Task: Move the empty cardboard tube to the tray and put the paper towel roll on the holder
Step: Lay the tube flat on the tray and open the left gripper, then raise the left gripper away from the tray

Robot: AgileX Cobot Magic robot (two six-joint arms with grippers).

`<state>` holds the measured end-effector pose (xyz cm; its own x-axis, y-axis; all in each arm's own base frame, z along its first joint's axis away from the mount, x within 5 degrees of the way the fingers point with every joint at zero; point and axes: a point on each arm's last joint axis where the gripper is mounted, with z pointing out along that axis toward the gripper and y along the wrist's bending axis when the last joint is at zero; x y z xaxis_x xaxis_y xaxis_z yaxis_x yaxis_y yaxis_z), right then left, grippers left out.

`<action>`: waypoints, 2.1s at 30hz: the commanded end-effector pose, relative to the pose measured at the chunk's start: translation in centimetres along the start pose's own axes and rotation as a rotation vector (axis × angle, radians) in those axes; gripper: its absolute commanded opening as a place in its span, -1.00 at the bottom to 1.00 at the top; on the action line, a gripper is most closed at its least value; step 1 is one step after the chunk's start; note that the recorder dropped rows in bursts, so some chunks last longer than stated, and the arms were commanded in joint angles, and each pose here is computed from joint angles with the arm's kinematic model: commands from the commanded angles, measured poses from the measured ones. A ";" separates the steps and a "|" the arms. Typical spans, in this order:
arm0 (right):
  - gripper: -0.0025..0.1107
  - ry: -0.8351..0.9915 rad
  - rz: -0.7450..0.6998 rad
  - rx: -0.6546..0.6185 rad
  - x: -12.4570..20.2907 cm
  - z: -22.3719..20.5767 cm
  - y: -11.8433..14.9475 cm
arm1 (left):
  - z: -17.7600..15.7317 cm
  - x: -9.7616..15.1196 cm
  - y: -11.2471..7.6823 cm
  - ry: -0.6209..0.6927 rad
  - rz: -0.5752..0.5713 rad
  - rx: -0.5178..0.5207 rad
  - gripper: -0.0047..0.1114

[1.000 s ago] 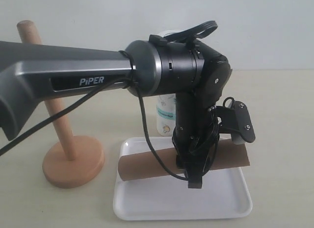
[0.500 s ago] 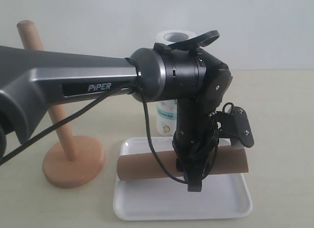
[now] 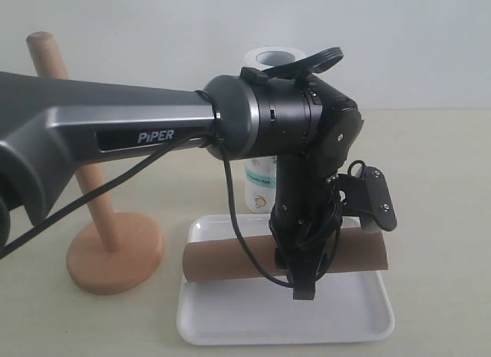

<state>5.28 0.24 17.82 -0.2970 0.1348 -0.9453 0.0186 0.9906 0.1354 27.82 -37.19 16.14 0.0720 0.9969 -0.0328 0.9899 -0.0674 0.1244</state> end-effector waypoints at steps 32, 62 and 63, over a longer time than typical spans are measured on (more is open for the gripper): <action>-0.96 -0.012 -0.005 0.005 -0.1 0.0 0.0 | -3.9 0.2 0.2 -0.033 -0.028 -0.084 0.07; -0.96 -0.012 -0.005 0.005 -0.1 0.0 0.0 | -25.5 7.2 -3.5 -0.407 -0.356 -0.288 -0.85; -0.96 -0.012 -0.005 0.005 -0.1 0.0 0.0 | -26.4 7.7 -3.9 -0.427 -0.357 -0.300 -0.85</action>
<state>5.28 0.24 17.82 -0.2970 0.1348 -0.9453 0.0186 0.9906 0.1354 22.71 -29.34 39.15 -0.1521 0.8835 -0.4431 0.8992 0.3098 0.3091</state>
